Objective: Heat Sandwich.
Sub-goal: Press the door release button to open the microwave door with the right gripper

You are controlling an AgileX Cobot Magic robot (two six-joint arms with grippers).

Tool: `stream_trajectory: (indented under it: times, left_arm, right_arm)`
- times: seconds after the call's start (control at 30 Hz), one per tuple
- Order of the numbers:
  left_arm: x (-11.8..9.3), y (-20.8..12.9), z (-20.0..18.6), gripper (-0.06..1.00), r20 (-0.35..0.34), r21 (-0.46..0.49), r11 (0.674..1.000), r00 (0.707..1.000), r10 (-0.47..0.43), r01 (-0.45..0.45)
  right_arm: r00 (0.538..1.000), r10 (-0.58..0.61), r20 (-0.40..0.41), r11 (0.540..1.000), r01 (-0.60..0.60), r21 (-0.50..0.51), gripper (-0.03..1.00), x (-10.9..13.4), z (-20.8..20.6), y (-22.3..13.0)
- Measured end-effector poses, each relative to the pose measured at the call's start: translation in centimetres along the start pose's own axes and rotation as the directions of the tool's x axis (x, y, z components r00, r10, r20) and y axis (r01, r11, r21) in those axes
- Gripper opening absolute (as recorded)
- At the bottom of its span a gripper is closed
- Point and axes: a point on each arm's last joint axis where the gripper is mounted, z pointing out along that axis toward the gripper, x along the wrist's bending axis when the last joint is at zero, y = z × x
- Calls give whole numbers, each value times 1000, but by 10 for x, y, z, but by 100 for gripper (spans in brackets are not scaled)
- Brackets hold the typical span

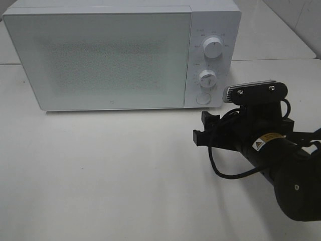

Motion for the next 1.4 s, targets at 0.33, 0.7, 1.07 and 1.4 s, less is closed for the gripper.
stream_trajectory:
  times: [0.33, 0.7, 1.07, 1.4]
  left_arm:
    - [0, 0, 0, 97, 0, 0, 1000, 1000, 0, 0]
    - [0, 0, 0, 97, 0, 0, 1000, 1000, 0, 0]
    - [0, 0, 0, 97, 0, 0, 1000, 1000, 0, 0]
    - [0, 0, 0, 97, 0, 0, 1000, 1000, 0, 0]
  right_arm:
    - [963, 271, -2, 962, -271, -26, 75, 0, 0, 2]
    - [544, 839, -18, 544, -839, -18, 71, 0, 0, 2]
    - [130, 991, -25, 130, -992, -9, 54, 0, 0, 2]
    - [10, 1000, -21, 10, -1000, -22, 11, -2, 0, 2]
